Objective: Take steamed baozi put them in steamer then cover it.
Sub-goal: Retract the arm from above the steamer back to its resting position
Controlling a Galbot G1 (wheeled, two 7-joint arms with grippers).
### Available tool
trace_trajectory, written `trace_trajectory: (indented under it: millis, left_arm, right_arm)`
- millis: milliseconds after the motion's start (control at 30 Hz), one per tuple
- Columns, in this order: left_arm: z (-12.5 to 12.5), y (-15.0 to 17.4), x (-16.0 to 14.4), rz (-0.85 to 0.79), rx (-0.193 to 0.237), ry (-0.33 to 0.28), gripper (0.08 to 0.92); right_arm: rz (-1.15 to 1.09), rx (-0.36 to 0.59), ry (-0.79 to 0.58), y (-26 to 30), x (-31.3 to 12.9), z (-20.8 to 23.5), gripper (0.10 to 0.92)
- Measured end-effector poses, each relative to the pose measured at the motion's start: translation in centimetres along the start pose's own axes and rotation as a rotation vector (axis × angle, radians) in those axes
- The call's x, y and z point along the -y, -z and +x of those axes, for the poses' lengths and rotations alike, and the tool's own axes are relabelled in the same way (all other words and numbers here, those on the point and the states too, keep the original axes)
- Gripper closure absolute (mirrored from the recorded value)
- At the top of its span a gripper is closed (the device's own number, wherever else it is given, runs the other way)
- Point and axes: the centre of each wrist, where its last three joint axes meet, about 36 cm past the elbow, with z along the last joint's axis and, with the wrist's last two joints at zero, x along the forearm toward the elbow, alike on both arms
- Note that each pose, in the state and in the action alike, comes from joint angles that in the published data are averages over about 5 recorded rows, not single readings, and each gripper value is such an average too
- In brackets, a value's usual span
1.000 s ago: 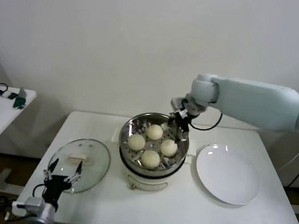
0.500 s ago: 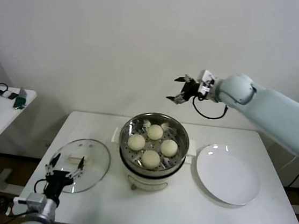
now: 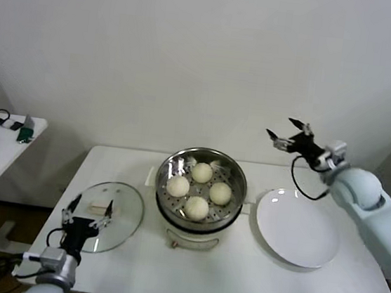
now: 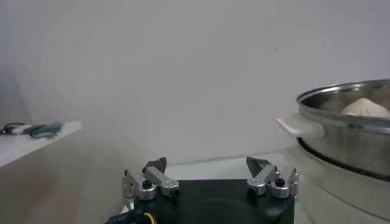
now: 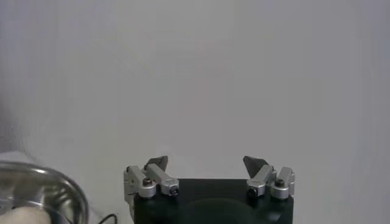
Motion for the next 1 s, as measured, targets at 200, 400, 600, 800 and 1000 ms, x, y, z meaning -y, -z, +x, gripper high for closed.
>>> trace_trajectory:
  millis: [200, 400, 600, 800, 1000]
  left_arm:
    - [-0.2, 0.1, 0.1, -0.053, 0.012, 0.011, 0.177]
    - [0.1, 0.4, -0.3, -0.186, 0.043, 0.048, 0.177]
    - [0.6, -0.1, -1.4, -0.486, 0.080, 0.127, 0.177]
    - [0.4, -2.3, -2.0, -0.806, 0.122, 0.198, 0.177]
    - [-0.1, -5.6, -2.4, -1.068, 0.145, 0.207, 0.177]
  right_arm:
    - [-0.106, 0.031, -0.115, -5.8, -1.5, 6.0, 0.200]
    - [-0.205, 0.003, -0.180, -11.8, -6.0, 12.2, 0.200]
    - [-0.291, -0.041, -0.228, -16.3, -11.2, 17.3, 0.200]
    - [-0.353, -0.033, -0.285, -18.6, -14.8, 19.8, 0.200]
    - [-0.391, -0.019, -0.326, -20.0, -17.6, 21.2, 0.200]
